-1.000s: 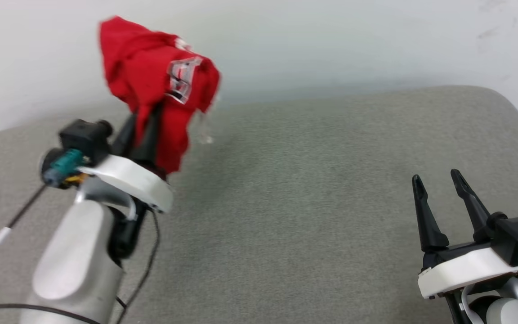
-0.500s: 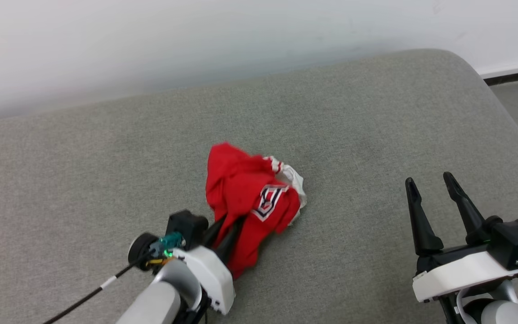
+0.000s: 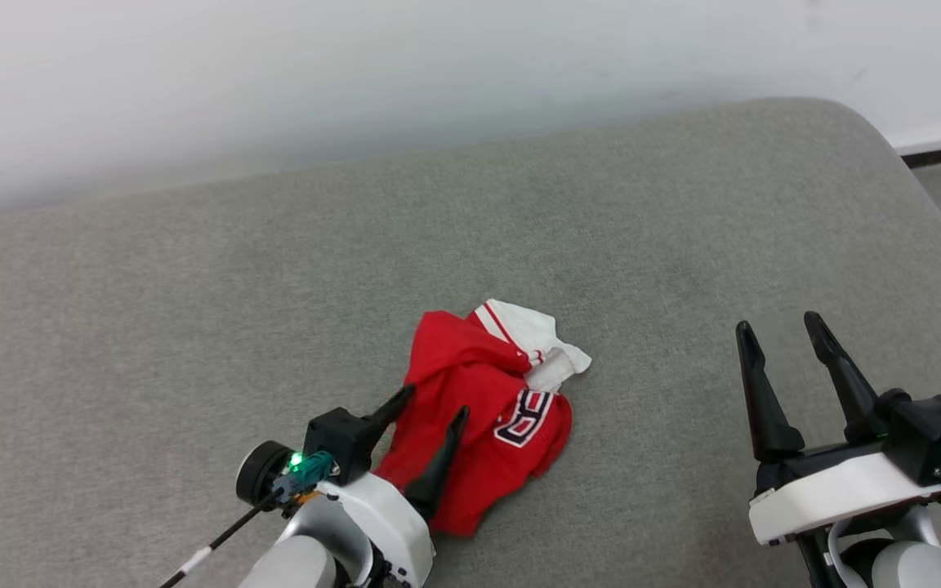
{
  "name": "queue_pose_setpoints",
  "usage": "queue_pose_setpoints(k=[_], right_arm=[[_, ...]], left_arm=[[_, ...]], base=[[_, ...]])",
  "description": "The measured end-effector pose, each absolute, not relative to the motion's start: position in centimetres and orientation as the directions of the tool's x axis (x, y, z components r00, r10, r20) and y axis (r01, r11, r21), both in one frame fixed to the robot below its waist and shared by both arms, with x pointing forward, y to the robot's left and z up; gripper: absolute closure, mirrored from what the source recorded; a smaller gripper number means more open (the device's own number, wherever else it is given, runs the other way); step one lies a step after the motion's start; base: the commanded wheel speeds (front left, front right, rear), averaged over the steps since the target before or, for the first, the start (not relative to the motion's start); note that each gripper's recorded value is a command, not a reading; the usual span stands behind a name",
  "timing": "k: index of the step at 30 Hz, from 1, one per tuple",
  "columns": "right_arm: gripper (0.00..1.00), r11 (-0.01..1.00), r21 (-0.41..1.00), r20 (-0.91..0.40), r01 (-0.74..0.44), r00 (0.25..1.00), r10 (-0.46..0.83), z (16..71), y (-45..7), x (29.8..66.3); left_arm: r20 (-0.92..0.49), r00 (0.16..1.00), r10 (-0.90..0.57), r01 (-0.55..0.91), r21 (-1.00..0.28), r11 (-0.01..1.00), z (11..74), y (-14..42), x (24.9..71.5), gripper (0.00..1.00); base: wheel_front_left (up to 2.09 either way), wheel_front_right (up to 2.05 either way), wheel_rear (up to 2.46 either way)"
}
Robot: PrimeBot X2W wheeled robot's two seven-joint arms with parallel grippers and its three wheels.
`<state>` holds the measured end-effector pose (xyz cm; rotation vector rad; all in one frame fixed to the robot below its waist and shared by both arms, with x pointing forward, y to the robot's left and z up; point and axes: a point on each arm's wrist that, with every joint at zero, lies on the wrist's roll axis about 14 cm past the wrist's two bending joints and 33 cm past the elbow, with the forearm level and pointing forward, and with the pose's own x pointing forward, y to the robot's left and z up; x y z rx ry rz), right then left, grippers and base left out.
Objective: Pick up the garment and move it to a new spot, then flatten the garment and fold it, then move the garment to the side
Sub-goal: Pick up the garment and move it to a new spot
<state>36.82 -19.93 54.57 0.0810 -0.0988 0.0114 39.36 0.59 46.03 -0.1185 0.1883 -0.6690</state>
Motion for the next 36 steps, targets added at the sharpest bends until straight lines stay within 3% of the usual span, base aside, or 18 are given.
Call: queue_pose_setpoints(k=[5,11,20,36], right_arm=[[0.00,0.996,0.075,0.118,-0.041,0.992,0.032,55.4,-19.2,36.8],[0.00,0.995,0.068,0.129,-0.079,0.989,0.070,55.9,-17.9,37.1],[0.00,0.991,0.070,0.111,-0.116,0.988,0.108,55.7,-16.7,37.2],[0.00,0.990,0.079,0.086,-0.115,0.990,0.108,55.3,-16.6,35.2]], left_arm=[[0.019,0.832,-0.555,0.551,-0.150,0.821,50.2,2.2,39.9,0.00],[0.155,0.916,-0.370,0.391,-0.147,0.908,54.3,7.0,40.7,0.00],[0.222,0.970,-0.097,0.124,-0.110,0.986,56.4,15.8,39.7,0.00],[0.161,0.984,-0.076,0.088,-0.068,0.994,54.5,17.3,36.2,0.00]], base=[[0.00,0.00,0.00],[0.00,0.00,0.00],[0.00,0.00,0.00],[0.00,0.00,0.00]])
